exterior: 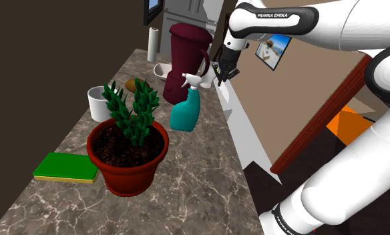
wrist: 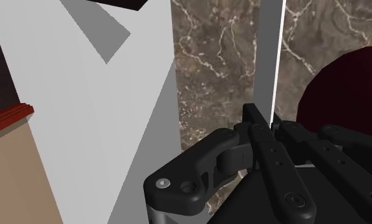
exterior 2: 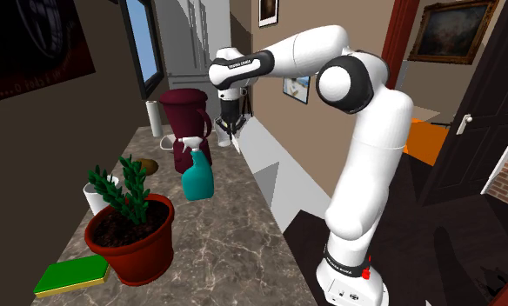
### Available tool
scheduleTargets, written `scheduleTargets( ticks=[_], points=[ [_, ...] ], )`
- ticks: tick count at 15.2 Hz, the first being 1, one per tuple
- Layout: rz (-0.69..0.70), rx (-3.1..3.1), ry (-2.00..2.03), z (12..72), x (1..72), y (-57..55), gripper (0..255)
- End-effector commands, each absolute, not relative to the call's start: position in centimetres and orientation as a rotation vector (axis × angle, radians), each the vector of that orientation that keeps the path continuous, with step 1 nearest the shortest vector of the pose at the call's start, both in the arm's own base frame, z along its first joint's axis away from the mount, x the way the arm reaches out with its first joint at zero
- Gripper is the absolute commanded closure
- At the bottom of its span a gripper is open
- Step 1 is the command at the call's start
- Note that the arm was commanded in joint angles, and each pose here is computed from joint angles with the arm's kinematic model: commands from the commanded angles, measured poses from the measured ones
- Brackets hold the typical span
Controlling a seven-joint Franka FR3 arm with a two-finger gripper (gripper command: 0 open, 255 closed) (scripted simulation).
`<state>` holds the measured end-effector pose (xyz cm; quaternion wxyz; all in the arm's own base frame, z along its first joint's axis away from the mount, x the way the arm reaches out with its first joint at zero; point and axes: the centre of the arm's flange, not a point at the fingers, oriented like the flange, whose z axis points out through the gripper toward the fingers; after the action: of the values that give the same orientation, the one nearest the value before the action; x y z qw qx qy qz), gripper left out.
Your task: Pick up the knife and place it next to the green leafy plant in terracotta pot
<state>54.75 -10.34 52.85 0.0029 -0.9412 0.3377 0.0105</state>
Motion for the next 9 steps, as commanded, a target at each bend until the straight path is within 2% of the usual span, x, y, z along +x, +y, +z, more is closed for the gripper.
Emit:
scheduleTargets(
  ticks=[1, 9],
  points=[
    [0.034, -2.951, 1.059, 53.9, 54.8, -10.3, 255],
    [0.034, -2.951, 1.059, 58.2, 54.8, -10.3, 255]
  ],
)
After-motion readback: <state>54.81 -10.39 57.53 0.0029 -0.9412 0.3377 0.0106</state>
